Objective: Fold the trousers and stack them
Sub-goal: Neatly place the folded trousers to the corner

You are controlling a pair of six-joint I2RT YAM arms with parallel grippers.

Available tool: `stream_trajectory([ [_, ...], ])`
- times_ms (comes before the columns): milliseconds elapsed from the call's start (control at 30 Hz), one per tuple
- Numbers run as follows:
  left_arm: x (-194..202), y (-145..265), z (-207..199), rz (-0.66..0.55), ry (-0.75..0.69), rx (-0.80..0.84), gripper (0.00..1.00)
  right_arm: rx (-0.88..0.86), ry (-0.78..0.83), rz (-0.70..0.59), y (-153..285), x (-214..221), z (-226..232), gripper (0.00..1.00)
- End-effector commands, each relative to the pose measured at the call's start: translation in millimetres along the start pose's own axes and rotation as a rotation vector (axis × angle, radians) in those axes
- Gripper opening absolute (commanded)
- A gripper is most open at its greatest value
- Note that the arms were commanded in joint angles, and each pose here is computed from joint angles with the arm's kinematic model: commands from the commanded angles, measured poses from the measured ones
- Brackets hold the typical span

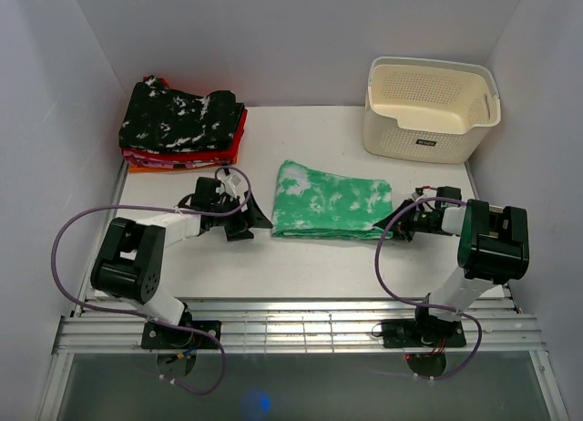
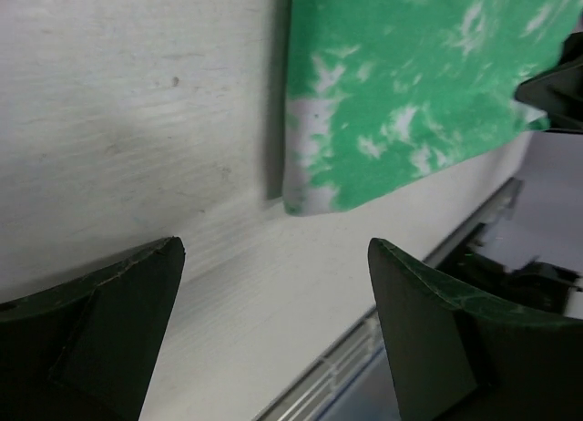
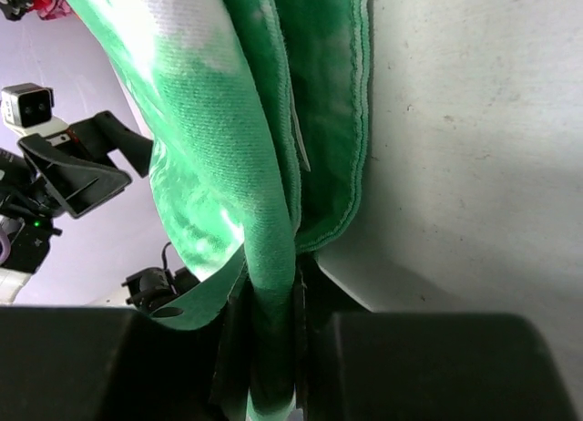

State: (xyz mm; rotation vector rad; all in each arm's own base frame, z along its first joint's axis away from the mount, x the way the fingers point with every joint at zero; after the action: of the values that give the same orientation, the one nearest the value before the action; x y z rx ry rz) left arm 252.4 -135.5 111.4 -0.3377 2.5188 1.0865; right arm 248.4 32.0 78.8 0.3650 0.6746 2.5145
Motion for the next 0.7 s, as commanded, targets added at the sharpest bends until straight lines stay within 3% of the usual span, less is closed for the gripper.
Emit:
stream_trajectory([
  [0, -6.5, -7.9, -2.1, -0.065, 0.063, 0.057, 0.95, 0.048, 0.044, -0.023, 1.0, -0.9, 0.5, 0.08],
  [233, 1.0, -35.4, 6.2, -0.033, 0.128, 0.067, 0.9, 0.091, 0.059, -0.026, -2.3, 2.0, -2.2, 0.08],
  [467, 18.3, -54.8, 7.3, 0.015, 0.171, 0.041, 0.8, 0.083, 0.07, -0.01, -9.3, 7.6, 1.5, 0.08],
  [567, 18.0, -59.1, 9.1, 0.016, 0.152, 0.03, 0.68, 0.083, 0.076, 0.001, -11.5, 9.5, 3.6, 0.08],
  [667, 8.7, -54.5, 5.3, -0.012, 0.123, 0.008, 0.49, 0.112, 0.117, -0.01, -11.9, 6.3, 8.0, 0.08],
])
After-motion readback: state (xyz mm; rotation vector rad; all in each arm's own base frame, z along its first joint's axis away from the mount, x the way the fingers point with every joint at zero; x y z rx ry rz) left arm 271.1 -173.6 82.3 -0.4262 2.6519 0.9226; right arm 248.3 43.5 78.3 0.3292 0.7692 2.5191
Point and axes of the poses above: each gripper's point midway between its finger pads, its own y axis back along the fingers, its own z axis along the line the jaws close on, x = y × z, the point moved 9 cm from there along y, back along the fingers, and after that the axes turned 11 degrees about -y, right-handed, at the moved point
